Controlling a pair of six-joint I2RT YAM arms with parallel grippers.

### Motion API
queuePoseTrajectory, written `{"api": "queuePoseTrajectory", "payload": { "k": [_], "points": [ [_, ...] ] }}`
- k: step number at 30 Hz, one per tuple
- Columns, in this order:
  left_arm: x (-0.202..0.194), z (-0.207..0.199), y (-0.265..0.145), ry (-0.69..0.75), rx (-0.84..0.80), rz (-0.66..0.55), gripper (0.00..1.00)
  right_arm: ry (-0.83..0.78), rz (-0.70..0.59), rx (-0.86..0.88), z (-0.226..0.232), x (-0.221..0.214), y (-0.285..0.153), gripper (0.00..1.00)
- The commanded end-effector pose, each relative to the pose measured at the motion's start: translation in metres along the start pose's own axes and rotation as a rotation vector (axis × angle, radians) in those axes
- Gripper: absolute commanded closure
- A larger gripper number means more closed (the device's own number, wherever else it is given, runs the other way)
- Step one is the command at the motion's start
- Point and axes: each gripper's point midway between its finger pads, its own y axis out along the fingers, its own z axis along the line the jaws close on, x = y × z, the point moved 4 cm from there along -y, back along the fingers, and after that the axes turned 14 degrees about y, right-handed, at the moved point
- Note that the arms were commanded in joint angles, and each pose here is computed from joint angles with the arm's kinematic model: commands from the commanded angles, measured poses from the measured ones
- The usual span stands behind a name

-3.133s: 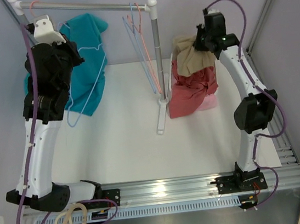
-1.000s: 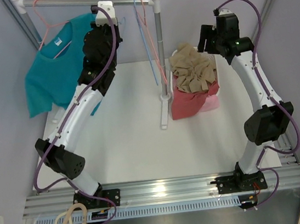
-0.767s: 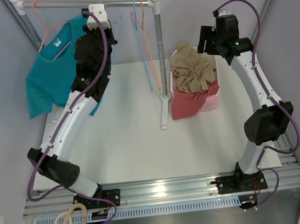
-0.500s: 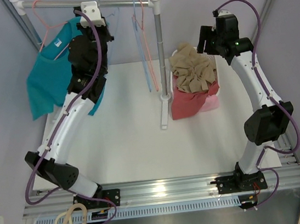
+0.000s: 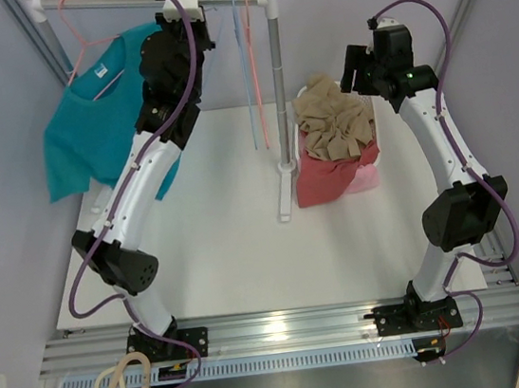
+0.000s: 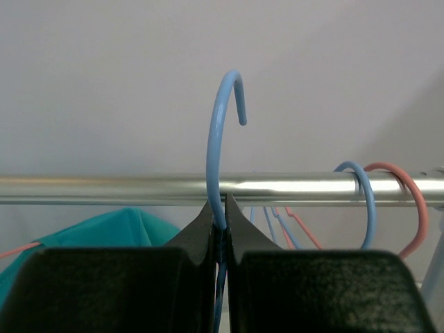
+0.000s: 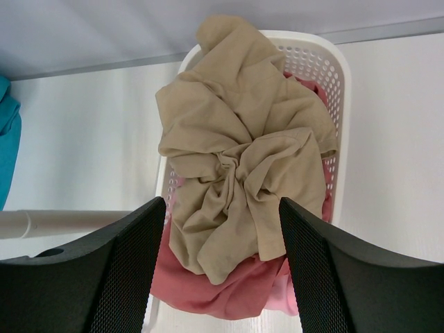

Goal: Remove the t-shirt from the hanger

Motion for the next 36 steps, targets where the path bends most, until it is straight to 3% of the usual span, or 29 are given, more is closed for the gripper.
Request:
{"api": "queuePoseTrajectory", "payload": {
  "k": [1,20,29,36],
  "points": [
    [0.01,-0.007,0.004,-0.019,-0.032,-0.031,0.99,-0.001,-0.027,0.029,0.005,0.008,-0.009,0.29],
    [-0.034,-0.033,0.029,0.033,-0.034,0.021,0.99,0.009,-0.006,0.058,0.005,-0.003,-0.007,0.28],
    [-0.042,-0.041,0.022,0.029,-0.092,0.05,0.75,0.009,0.002,0.06,0.005,-0.006,-0.004,0.28],
    [-0.014,-0.041,-0.001,-0.03,-0.223,0.034,0.57,0.018,0.021,0.071,0.005,-0.012,0.002,0.28]
  ]
}}
